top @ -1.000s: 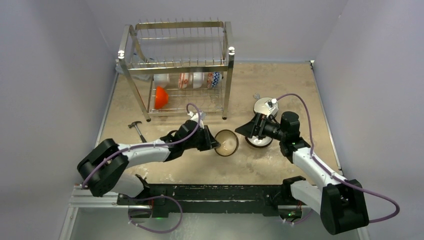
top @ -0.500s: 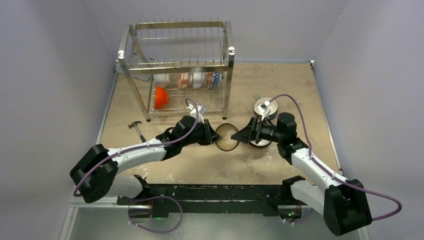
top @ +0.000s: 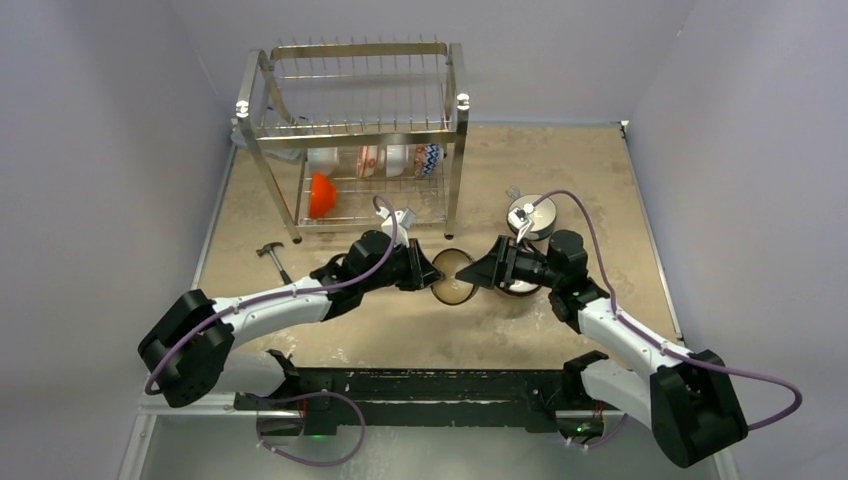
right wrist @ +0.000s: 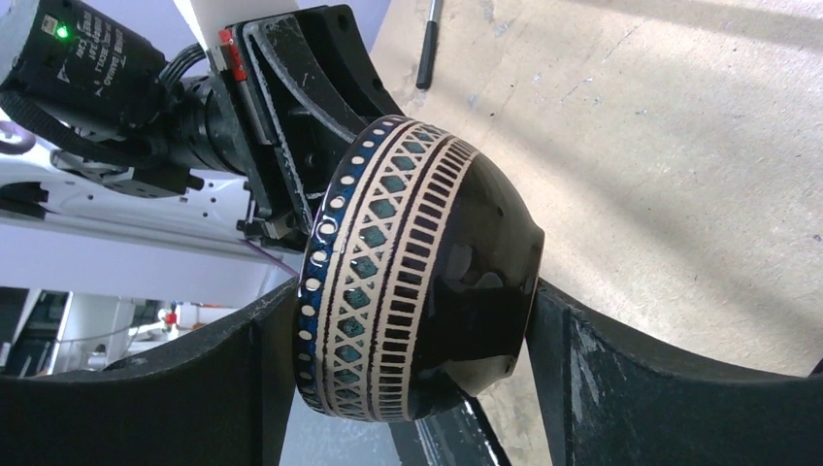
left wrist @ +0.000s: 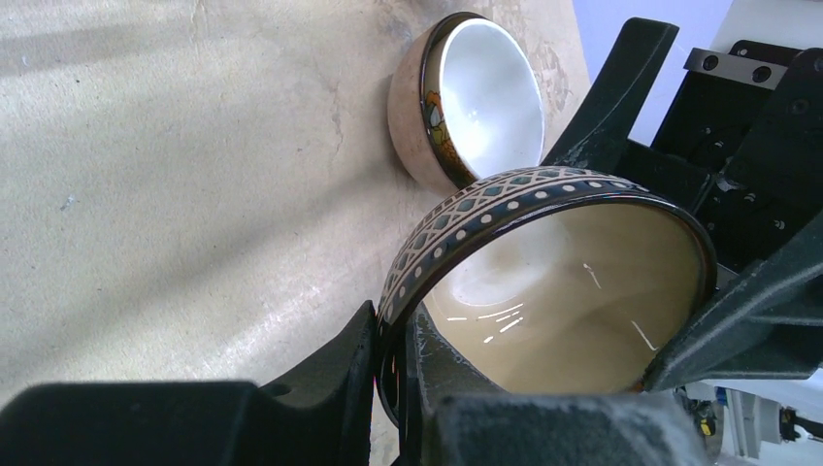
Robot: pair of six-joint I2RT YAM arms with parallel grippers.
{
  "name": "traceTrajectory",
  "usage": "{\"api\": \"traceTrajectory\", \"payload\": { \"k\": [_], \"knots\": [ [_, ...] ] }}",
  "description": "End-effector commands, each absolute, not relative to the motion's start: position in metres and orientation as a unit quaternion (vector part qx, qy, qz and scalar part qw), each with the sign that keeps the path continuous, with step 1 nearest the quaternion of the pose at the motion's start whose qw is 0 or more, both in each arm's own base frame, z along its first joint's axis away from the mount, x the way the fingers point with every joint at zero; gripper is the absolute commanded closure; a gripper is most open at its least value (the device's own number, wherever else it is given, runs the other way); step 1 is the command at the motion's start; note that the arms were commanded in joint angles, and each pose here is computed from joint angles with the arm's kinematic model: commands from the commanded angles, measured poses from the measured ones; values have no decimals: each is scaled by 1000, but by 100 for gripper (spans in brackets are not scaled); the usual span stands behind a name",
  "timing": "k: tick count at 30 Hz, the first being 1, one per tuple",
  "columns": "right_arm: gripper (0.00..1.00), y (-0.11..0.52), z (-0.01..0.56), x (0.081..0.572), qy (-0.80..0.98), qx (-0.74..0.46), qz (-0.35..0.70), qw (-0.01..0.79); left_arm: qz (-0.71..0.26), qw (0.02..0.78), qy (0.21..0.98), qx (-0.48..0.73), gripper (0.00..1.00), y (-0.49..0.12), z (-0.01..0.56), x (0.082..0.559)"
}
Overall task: Load the bowls into the dish rack
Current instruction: Pick up the bowl from the center of the board.
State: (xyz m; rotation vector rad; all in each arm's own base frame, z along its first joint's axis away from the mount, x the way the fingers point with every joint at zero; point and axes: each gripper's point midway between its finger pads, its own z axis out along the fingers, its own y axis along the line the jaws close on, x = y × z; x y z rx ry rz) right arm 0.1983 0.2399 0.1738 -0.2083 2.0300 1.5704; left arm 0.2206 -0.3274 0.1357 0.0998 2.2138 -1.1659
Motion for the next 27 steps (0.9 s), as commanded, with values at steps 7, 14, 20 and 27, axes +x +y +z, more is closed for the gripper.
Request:
{"api": "traceTrajectory", "payload": {
  "k": [7,14,20,27],
  "knots": [
    [43,251,209,188,714,-118,625,292,-469,364,802,69,100,-341,188,233],
    [100,252,205,192,718,-111,623,289,-465,370,802,67,100,-338,189,234],
    [58,255,195,193,726,-105,621,275,-470,383,792,67,100,-337,199,234],
    [32,265,183,188,731,-108,623,255,-470,377,795,69,100,-339,196,234]
  ]
}}
